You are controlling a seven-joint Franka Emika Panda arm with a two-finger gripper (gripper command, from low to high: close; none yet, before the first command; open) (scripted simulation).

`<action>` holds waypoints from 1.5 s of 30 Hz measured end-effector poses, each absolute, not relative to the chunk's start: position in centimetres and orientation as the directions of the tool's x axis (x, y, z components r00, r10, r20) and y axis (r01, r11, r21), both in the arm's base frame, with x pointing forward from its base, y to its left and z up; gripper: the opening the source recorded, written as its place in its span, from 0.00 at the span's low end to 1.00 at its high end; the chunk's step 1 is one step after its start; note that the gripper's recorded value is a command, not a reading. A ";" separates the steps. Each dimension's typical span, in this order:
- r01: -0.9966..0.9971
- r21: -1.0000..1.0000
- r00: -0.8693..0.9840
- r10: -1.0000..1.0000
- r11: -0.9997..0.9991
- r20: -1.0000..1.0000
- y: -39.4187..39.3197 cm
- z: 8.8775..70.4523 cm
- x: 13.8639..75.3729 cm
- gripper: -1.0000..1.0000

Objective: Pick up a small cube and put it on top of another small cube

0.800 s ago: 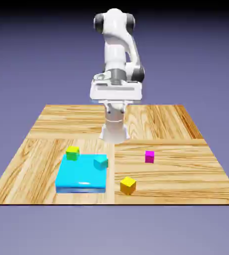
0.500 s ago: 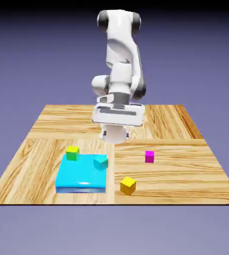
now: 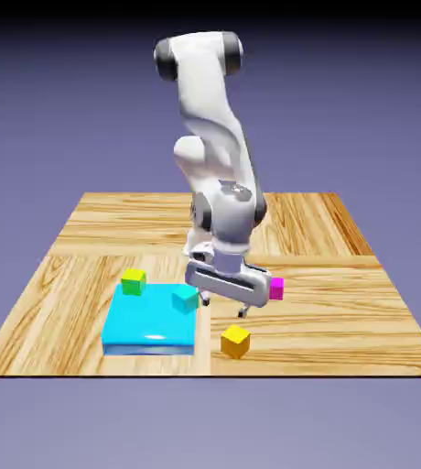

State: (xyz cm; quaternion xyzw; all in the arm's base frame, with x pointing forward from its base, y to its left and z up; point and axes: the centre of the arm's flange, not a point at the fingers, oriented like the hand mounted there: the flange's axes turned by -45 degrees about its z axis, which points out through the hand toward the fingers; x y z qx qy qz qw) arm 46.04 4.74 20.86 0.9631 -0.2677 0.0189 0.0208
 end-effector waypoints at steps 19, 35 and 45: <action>-0.624 -0.007 0.781 -0.624 -0.781 -0.026 5.8 17.0 47.0 0.00; -0.722 0.300 0.574 -0.782 -0.623 -0.242 0.3 19.6 40.5 0.00; -0.977 0.182 0.080 -0.981 -0.112 -0.174 -11.9 27.2 35.3 0.00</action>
